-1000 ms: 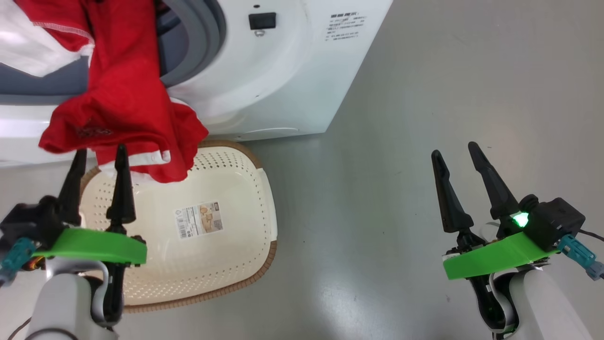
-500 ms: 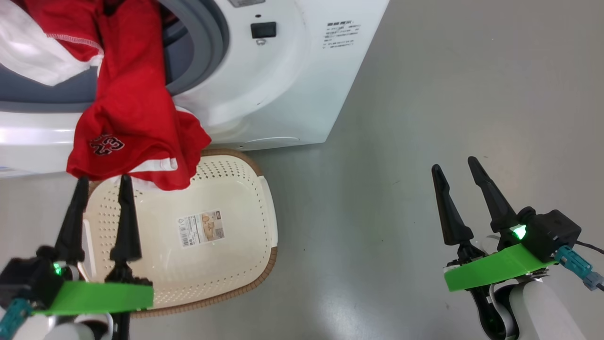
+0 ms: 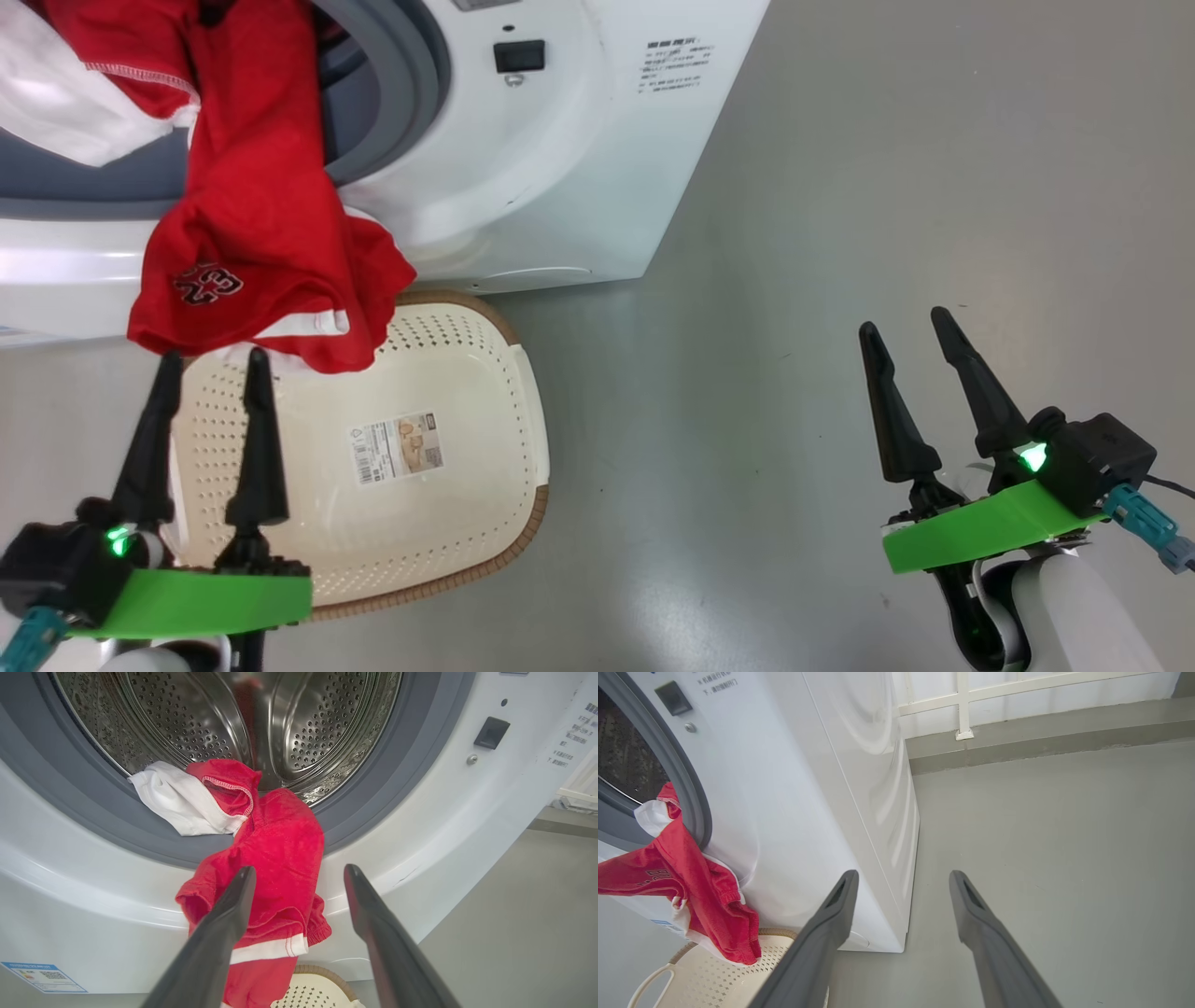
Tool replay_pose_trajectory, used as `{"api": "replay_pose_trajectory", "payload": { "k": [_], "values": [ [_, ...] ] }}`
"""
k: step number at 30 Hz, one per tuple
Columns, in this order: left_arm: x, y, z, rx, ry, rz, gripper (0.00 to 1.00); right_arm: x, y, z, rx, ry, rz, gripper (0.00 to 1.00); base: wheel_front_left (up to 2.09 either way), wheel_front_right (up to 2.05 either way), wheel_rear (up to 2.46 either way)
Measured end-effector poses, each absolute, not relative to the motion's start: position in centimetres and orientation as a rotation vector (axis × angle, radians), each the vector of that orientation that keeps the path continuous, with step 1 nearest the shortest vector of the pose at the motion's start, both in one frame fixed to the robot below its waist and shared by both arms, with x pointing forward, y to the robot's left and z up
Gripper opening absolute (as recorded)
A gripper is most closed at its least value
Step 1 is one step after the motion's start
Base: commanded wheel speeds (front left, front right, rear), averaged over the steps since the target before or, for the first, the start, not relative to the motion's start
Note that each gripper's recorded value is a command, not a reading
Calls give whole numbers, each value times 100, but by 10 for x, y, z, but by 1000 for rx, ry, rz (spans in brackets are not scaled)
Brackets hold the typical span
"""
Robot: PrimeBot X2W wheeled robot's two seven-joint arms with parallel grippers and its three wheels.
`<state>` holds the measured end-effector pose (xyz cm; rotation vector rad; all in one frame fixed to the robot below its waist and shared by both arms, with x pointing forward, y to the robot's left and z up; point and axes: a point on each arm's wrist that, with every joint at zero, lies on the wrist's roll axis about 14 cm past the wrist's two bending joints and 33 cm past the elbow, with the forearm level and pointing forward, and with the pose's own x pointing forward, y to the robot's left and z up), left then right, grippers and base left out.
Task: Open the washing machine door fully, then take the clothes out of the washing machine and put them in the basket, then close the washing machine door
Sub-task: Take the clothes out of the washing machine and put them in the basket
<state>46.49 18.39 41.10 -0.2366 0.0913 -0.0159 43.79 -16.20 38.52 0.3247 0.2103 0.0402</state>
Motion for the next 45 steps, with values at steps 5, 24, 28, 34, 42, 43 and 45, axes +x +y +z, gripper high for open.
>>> {"api": "replay_pose_trajectory", "payload": {
  "k": [5, 24, 28, 34, 42, 43, 45],
  "values": [
    [474, 174, 415, -225, 81, -68, 100, 440, -162, 385, 326, 209, 39, 100, 0, 0, 0],
    [595, 141, 430, -151, 114, -268, 100, 441, -158, 374, 330, 234, 48, 100, 0, 0, 0],
    [609, 134, 414, -138, 224, -287, 100, 441, -159, 371, 328, 239, 43, 100, 0, 0, 0],
    [618, 133, 384, -85, 418, -293, 100, 442, -162, 369, 325, 242, 36, 100, 0, 0, 0],
    [621, 121, 378, -92, 485, -319, 100, 441, -164, 372, 322, 237, 32, 100, 0, 0, 0],
    [621, 120, 378, -86, 488, -323, 100, 441, -164, 372, 321, 236, 32, 100, 0, 0, 0],
    [621, 120, 377, -60, 499, -331, 100, 441, -164, 373, 321, 233, 32, 100, 0, 0, 0]
  ]
}}
